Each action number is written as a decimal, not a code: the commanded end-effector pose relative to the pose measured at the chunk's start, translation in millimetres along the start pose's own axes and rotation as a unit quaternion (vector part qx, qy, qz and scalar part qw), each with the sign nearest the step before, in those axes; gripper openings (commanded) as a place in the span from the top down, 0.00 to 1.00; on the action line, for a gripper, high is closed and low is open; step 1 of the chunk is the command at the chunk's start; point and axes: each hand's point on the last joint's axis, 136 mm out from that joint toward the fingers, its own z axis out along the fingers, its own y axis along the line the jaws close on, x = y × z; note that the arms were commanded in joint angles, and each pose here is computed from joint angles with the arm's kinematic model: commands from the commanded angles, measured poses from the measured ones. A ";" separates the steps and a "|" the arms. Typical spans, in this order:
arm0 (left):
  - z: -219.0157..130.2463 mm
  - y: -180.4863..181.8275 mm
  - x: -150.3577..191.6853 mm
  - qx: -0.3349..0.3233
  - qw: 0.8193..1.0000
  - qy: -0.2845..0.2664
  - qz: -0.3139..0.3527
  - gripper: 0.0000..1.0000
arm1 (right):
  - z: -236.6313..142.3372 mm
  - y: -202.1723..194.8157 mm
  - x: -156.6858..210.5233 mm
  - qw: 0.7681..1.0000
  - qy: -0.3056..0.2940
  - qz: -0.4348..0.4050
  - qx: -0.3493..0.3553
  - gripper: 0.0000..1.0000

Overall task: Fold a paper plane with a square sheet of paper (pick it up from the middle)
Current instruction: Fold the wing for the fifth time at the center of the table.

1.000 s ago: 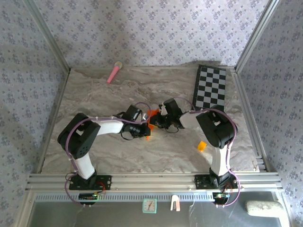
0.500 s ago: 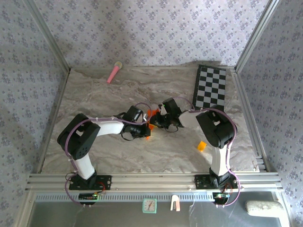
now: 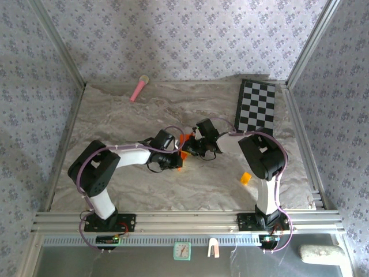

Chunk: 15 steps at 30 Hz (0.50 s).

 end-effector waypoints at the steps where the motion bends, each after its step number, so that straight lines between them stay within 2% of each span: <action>1: -1.5 21.4 41.9 -0.040 0.997 0.066 -0.017 0.98 | 12.5 -68.6 19.6 0.992 0.018 0.051 0.115 0.85; 15: -3.7 32.4 62.3 -0.069 0.993 0.095 -0.003 1.00 | 13.5 -71.1 21.4 0.991 0.021 0.055 0.120 0.85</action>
